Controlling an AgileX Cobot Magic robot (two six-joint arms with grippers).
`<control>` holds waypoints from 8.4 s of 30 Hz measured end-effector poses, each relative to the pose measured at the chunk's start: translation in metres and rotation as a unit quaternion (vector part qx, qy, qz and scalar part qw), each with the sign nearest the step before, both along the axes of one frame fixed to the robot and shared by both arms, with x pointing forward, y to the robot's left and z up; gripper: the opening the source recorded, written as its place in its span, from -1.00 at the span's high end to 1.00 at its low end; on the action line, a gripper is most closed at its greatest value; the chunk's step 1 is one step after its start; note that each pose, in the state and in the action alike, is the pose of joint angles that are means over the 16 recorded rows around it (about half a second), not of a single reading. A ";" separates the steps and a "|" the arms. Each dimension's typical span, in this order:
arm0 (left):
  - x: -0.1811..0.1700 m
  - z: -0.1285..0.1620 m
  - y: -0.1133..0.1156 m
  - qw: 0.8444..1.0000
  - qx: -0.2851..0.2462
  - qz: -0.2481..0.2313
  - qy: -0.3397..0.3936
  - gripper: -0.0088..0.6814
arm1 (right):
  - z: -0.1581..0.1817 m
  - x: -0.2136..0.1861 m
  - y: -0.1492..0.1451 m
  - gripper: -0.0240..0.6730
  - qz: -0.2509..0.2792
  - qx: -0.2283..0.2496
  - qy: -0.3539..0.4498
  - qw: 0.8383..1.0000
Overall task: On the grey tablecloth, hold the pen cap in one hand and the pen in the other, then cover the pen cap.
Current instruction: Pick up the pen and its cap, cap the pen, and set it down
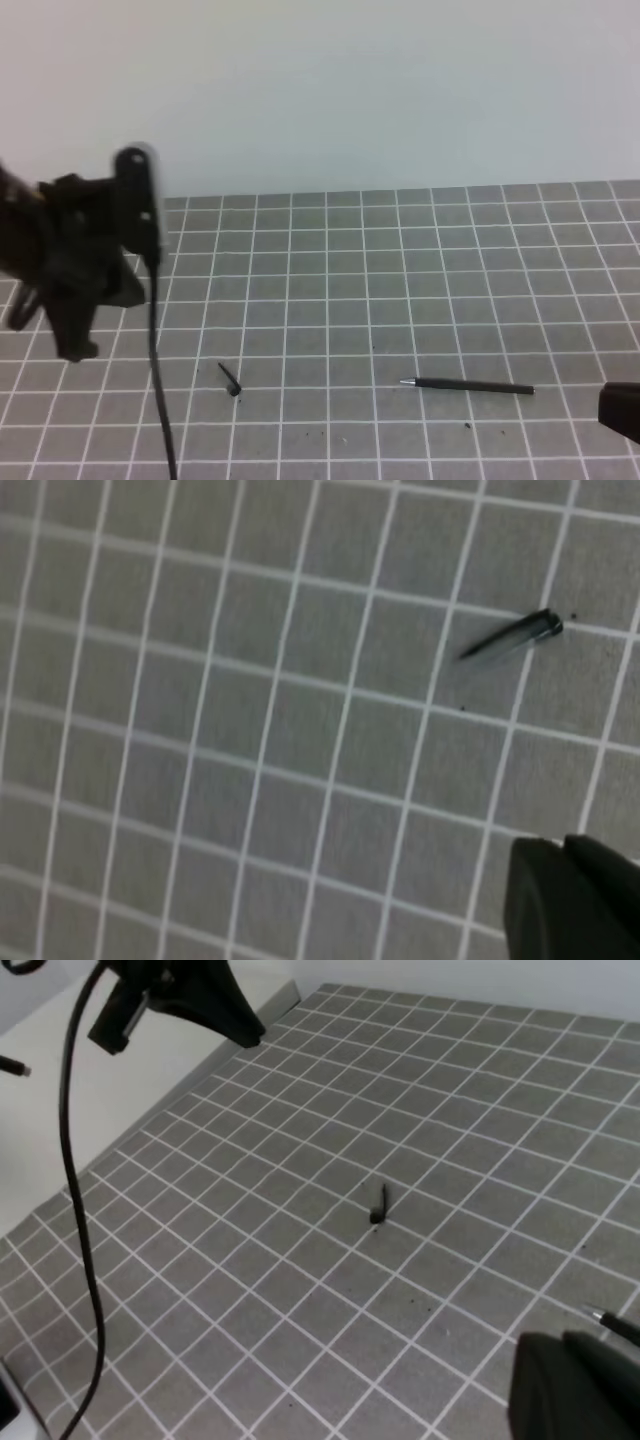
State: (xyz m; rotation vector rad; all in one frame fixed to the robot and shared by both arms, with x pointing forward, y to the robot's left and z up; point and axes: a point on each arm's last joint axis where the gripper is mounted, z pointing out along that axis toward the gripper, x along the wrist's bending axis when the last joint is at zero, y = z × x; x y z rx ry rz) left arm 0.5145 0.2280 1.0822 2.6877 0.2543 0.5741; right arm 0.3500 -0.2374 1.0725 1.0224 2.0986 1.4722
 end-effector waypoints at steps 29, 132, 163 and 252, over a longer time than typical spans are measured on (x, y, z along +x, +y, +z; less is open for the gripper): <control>0.040 -0.084 -0.082 0.986 0.117 -0.119 0.023 -0.06 | -0.010 0.000 0.003 0.91 0.026 -0.033 0.015 0.999; 0.012 -0.096 -0.076 0.999 0.048 -0.015 0.009 0.97 | -0.015 -0.009 0.010 0.91 0.076 -0.053 0.036 0.995; -0.015 -0.083 -0.091 0.976 -0.087 0.118 0.162 0.97 | -0.014 -0.002 0.005 0.91 0.020 -0.038 0.045 0.998; -0.006 -0.009 -0.059 0.513 -0.629 0.518 0.267 0.97 | -0.095 0.173 0.077 0.13 0.277 -0.477 -0.013 0.834</control>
